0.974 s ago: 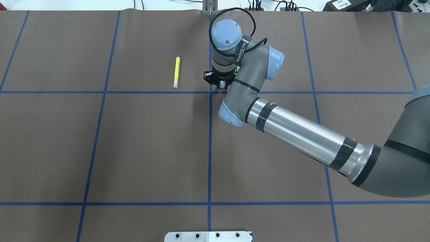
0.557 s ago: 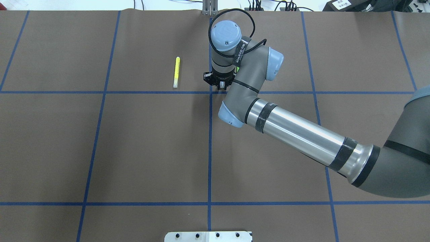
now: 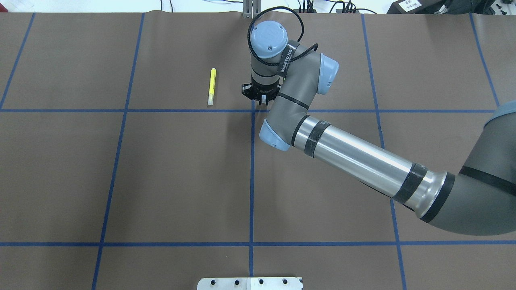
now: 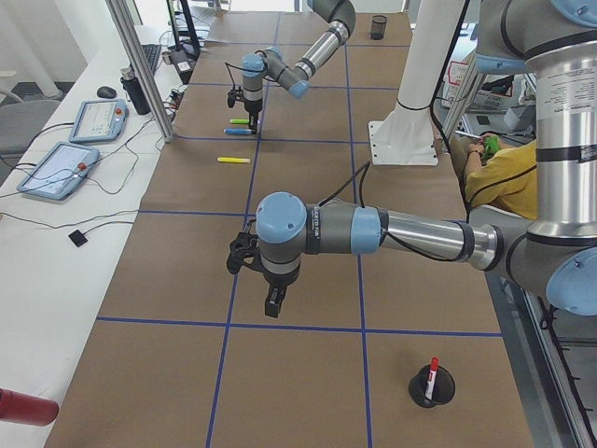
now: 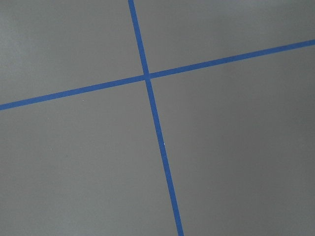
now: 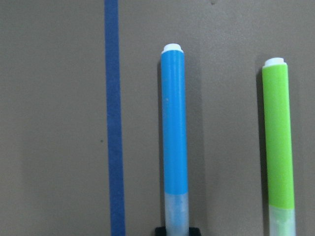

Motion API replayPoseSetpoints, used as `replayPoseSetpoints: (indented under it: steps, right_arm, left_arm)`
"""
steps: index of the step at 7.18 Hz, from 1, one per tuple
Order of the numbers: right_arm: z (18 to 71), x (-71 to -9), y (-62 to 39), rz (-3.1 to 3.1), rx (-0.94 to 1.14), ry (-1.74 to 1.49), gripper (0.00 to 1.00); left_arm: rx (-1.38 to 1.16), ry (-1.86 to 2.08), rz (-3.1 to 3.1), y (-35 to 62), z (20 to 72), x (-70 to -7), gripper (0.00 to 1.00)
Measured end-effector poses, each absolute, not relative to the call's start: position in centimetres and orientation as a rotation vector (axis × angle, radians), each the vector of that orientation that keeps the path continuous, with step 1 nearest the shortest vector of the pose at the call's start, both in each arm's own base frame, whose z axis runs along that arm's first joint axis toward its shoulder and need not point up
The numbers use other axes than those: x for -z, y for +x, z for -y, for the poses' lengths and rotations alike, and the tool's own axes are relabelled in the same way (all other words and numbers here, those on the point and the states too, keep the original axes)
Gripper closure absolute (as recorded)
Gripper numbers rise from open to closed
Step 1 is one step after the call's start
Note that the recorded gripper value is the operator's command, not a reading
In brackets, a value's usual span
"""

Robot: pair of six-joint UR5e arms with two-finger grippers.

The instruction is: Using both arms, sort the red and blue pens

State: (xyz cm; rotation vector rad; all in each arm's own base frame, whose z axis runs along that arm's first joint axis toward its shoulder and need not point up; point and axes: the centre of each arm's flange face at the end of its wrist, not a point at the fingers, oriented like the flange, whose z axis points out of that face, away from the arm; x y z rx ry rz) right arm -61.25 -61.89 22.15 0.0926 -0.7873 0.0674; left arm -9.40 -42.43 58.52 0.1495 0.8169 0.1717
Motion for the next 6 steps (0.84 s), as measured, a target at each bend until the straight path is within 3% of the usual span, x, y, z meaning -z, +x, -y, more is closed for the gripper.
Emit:
replayPoseSetpoints:
  steps: [4, 6]
  right_arm:
    - [63.9, -16.3, -54.6, 0.837, -0.116, 0.096, 1.00]
    - [63.9, -16.2, -48.0, 0.869, -0.134, 0.068, 1.00]
  left_arm:
    - [-0.154, 0.123, -0.820, -9.4, 41.4, -59.6, 0.00]
    - [-0.052, 0.079, -0.810, -9.5, 41.3, -59.8, 0.00]
